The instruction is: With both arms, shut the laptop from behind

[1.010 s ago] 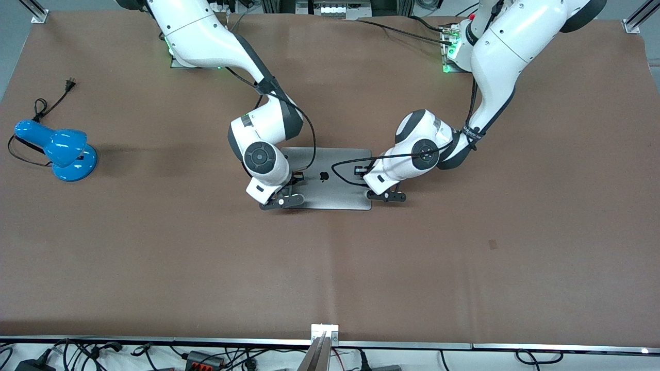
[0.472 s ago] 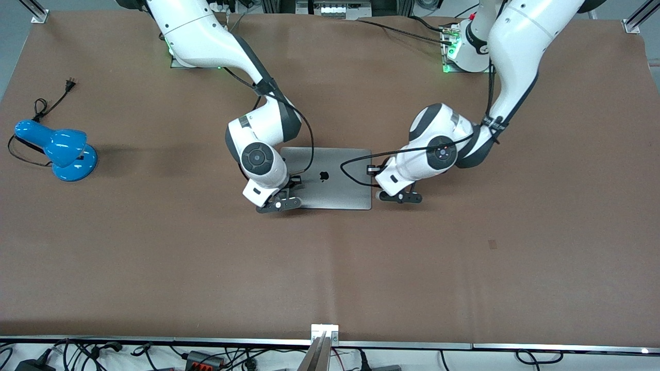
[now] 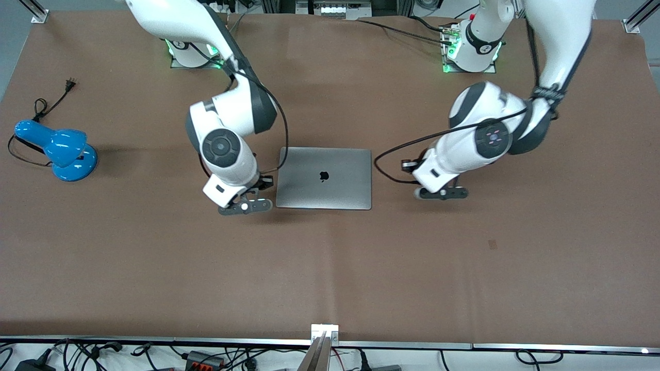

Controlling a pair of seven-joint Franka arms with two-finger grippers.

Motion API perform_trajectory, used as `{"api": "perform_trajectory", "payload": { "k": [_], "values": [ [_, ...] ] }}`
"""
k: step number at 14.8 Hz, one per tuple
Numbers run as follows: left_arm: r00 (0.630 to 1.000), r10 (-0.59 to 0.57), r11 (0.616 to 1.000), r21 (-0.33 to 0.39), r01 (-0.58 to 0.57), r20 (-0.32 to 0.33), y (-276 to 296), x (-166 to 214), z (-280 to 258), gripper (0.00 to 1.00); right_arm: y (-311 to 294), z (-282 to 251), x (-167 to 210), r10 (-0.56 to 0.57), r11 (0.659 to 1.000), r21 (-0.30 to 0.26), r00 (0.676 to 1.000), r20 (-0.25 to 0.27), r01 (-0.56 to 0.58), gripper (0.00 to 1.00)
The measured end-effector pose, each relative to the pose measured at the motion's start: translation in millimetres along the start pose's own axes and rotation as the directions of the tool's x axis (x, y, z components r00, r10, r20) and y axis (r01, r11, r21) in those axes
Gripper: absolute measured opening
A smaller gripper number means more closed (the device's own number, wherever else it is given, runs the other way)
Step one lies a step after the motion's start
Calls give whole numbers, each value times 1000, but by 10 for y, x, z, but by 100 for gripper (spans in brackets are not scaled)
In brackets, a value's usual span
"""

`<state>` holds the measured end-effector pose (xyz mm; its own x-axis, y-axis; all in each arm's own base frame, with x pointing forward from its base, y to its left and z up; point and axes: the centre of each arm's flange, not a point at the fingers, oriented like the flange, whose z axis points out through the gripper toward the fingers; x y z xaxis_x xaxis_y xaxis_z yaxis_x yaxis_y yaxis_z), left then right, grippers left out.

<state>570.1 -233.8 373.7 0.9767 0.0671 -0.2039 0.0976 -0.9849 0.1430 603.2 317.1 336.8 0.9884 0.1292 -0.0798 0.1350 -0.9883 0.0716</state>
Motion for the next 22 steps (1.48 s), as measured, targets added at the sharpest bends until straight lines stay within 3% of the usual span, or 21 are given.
{"api": "perform_trajectory", "payload": {
  "k": [2, 3, 8, 9, 11, 13, 17, 19, 20, 22],
  "values": [
    [1000, -22, 998, 51, 22, 3, -159, -173, -547, 8, 81, -221, -45, 8, 1000, 4, 1000, 0, -8, 1],
    [999, -36, 997, 74, 35, 9, -230, -263, -811, 8, 131, -305, -58, 15, 1000, 5, 1000, -1, -15, 7],
    [995, -97, 991, 93, 96, 8, -548, -429, -1813, 16, 619, -826, -27, 85, 996, 20, 994, -63, -83, 48],
    [994, -107, 991, 85, 107, -3, -607, -424, -1942, 16, 769, -986, -39, 105, 994, 23, 992, -70, -104, 61],
    [992, -127, 989, 73, 128, -22, -723, -428, -2167, 26, 1059, -1321, -87, 145, 989, 23, 987, -67, -144, 79],
    [990, -139, 987, 71, 141, -26, -840, -480, -2384, 28, 1267, -1522, -145, 170, 985, 17, 984, -45, -170, 99],
    [990, -143, 988, 63, 144, -16, -1193, -411, -2471, 38, 1444, -1561, -191, 158, 987, 2, 987, -5, -158, 100],
    [990, -142, 988, 61, 143, -7, -1212, -379, -2436, 50, 1463, -1552, -245, 160, 987, -8, 986, 36, -160, 100],
    [990, -141, 988, 62, 141, -6, -1204, -377, -2429, 59, 1502, -1579, -257, 166, 986, -7, 985, 40, -166, 100],
    [990, -140, 988, 61, 140, -8, -1200, -374, -2429, 62, 1798, -1666, -253, 206, 978, 13, 978, 30, -207, 100]
  ]
}}
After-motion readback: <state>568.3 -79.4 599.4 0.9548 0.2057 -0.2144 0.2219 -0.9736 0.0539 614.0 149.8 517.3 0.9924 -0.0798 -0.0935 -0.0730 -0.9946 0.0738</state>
